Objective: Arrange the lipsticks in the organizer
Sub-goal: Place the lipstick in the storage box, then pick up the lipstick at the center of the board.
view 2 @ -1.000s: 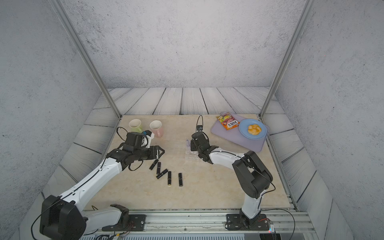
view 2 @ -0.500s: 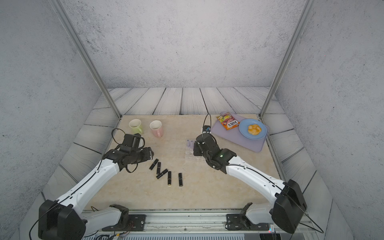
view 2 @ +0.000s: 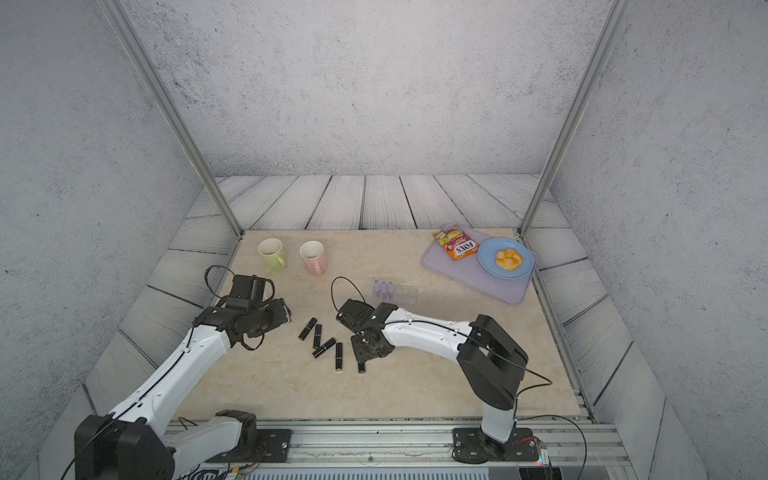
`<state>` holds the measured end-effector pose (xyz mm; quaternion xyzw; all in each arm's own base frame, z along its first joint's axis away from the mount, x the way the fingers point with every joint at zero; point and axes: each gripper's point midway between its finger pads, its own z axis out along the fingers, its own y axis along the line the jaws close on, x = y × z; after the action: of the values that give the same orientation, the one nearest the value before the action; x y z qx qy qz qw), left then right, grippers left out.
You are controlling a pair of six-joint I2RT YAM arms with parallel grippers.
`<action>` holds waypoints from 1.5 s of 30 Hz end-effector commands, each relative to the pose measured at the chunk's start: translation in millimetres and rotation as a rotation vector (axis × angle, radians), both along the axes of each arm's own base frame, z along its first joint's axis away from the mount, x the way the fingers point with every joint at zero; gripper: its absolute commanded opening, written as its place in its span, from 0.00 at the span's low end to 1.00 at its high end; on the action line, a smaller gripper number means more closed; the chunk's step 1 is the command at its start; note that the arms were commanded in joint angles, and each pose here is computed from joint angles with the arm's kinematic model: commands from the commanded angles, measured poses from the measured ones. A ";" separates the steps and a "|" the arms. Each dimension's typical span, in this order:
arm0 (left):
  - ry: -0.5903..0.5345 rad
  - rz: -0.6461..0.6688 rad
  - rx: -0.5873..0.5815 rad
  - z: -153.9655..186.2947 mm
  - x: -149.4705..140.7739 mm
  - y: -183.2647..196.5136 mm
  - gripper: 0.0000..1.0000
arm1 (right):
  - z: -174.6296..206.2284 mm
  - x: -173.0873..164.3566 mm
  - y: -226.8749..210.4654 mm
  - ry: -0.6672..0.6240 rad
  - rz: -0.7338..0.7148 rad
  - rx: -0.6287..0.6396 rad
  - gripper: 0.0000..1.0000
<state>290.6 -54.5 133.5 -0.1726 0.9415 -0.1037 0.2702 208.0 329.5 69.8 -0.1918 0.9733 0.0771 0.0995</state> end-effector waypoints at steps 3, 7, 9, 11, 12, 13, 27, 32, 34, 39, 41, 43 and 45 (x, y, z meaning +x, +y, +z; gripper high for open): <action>-0.012 -0.002 -0.025 3.7 -0.7 -1.0 0.63 | -10.6 -6.2 20.8 0.097 0.051 -0.002 0.48; -0.013 -0.004 -0.029 4.4 -0.9 -1.4 0.62 | -14.9 -0.5 29.7 0.093 0.045 0.005 0.46; -0.014 -0.007 -0.031 4.8 -0.4 -2.0 0.62 | -18.8 0.3 29.6 0.103 0.040 -0.016 0.45; -0.013 -0.010 -0.033 4.5 -0.3 -2.6 0.62 | -22.4 0.9 28.8 0.110 0.034 -0.030 0.44; -0.013 -0.010 -0.034 4.4 -0.3 -2.7 0.62 | -23.7 1.3 28.0 0.110 0.030 -0.035 0.44; -0.012 -0.011 -0.036 4.7 -0.2 -3.1 0.62 | -25.5 2.0 26.9 0.112 0.024 -0.042 0.44; -0.016 -0.020 -0.049 5.5 1.1 -5.4 0.61 | -49.2 7.0 15.4 0.186 -0.045 -0.080 0.36; -0.015 -0.025 -0.052 4.8 1.1 -6.4 0.61 | -52.4 8.6 12.8 0.204 -0.066 -0.064 0.28; -0.015 -0.024 -0.051 4.7 1.1 -6.1 0.61 | -47.9 10.5 13.5 0.188 -0.069 -0.041 0.22; -0.013 -0.035 -0.066 3.3 1.4 -9.4 0.61 | -27.6 18.4 12.8 0.112 -0.083 0.032 0.18; -0.021 -0.068 -0.098 4.8 3.0 -17.2 0.61 | -16.1 19.9 18.5 0.081 -0.053 0.093 0.18; -0.052 -0.170 -0.192 15.3 5.4 -40.2 0.61 | 2.8 22.5 23.7 0.011 -0.011 0.185 0.16; -0.086 -0.263 -0.294 27.1 4.9 -63.1 0.61 | 27.7 26.7 25.4 -0.102 0.039 0.292 0.15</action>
<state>294.2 -85.9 143.6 -0.1352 0.9353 -0.1940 0.2634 219.4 339.8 49.8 -0.1705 0.9729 0.1352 0.0785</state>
